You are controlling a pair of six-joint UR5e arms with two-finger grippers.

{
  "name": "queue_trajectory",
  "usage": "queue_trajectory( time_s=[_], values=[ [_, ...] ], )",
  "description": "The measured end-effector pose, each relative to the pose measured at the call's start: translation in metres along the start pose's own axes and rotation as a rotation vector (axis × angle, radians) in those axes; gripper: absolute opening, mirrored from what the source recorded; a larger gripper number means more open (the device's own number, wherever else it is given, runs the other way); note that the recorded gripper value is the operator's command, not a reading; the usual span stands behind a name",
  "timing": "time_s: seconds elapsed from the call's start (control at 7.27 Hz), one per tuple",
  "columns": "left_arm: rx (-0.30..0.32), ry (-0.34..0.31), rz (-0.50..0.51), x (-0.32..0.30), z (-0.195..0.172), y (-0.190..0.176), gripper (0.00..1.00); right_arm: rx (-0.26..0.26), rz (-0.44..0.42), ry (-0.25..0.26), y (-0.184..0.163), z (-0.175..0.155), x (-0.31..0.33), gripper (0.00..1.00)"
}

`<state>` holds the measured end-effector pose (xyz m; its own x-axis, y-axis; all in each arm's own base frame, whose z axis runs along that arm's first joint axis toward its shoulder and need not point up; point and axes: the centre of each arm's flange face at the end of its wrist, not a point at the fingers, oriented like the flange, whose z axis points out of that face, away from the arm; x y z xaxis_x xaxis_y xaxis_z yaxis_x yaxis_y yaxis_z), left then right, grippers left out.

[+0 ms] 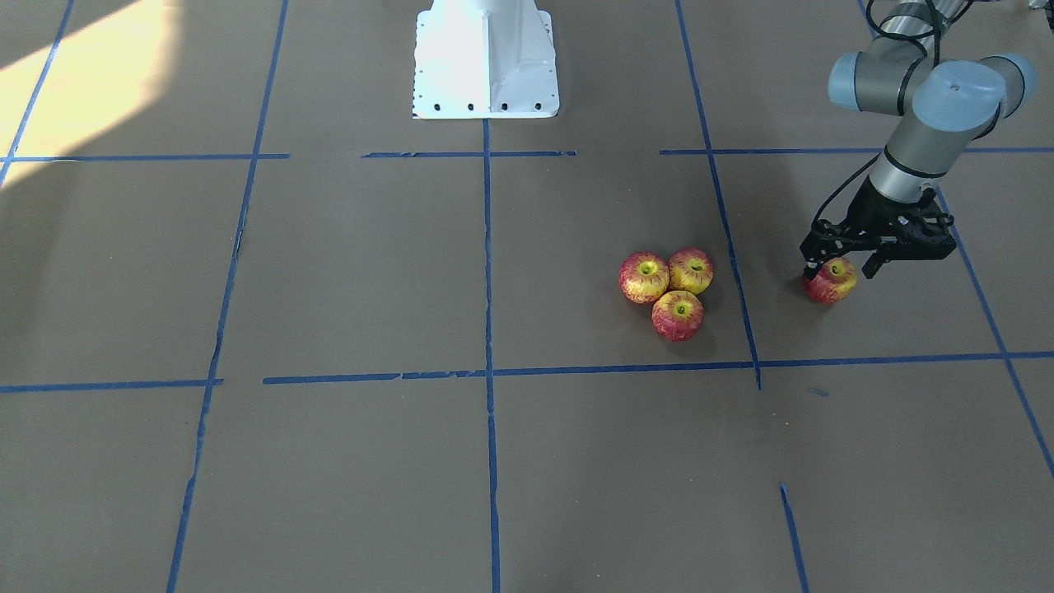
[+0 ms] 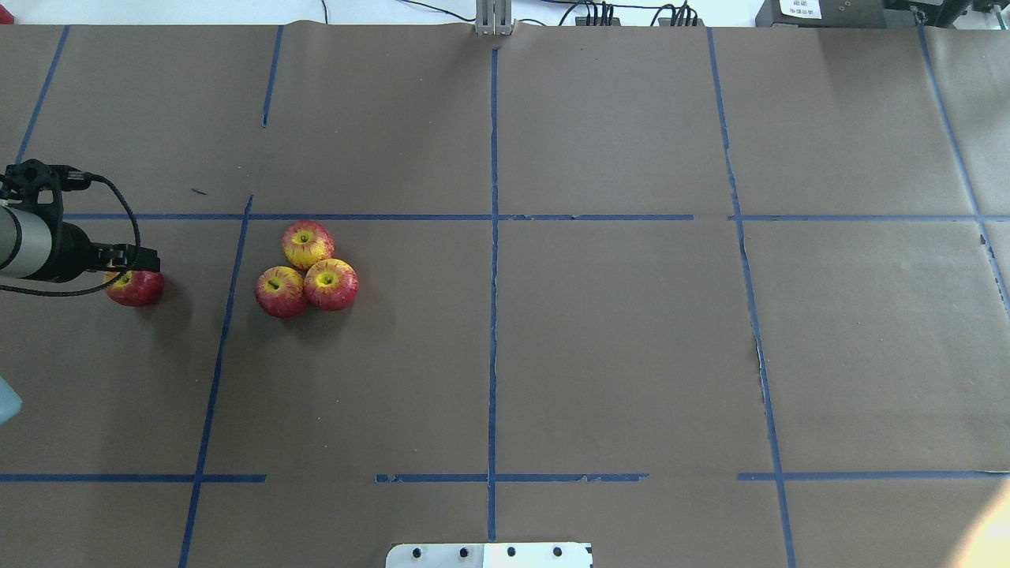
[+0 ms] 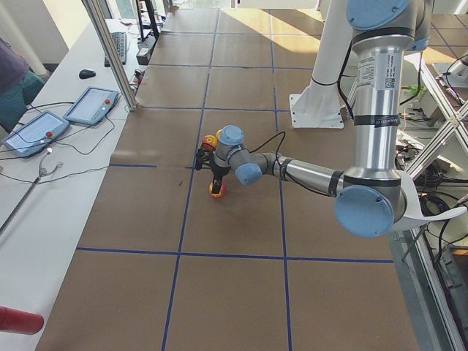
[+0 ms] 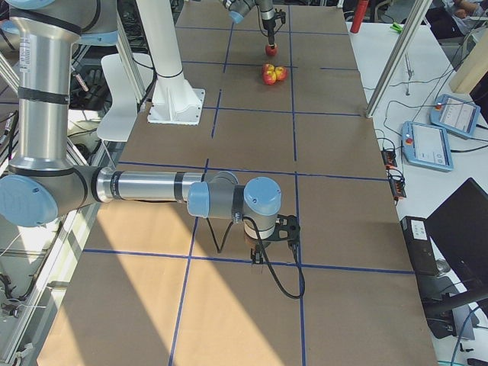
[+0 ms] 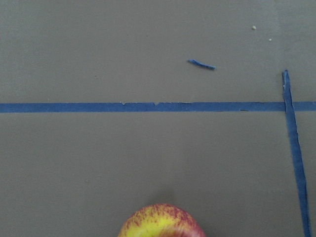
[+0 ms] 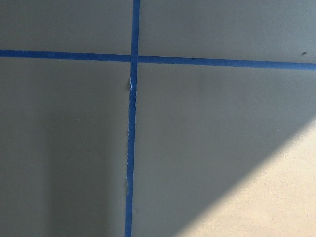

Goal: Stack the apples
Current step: 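Move the left gripper down over the lone red-yellow apple, then close the left gripper around the lone apple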

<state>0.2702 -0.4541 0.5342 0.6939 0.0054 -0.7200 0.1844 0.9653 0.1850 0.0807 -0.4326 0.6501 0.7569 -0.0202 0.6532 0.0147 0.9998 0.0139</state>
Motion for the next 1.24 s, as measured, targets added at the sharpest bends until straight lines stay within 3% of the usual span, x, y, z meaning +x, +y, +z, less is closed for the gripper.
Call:
queue_trajectory(
  time_s=[0.69, 0.83, 1.1, 1.24],
  values=[
    [-0.029, -0.024, -0.001, -0.006, 0.021, 0.003, 1.00, 0.000, 0.000, 0.000, 0.000, 0.000, 0.000, 1.00],
    [-0.035, -0.026, 0.000, -0.007, 0.024, 0.004, 0.93, 0.000, 0.000, 0.000, 0.000, 0.000, 0.000, 1.00],
    [-0.047, -0.029, 0.003, -0.007, 0.030, 0.008, 0.31, 0.000, 0.000, 0.000, 0.000, 0.000, 0.000, 1.00],
    [-0.052, -0.028, 0.004, -0.006, 0.030, 0.009, 0.10, 0.000, 0.000, 0.000, 0.000, 0.000, 0.000, 1.00]
  ],
)
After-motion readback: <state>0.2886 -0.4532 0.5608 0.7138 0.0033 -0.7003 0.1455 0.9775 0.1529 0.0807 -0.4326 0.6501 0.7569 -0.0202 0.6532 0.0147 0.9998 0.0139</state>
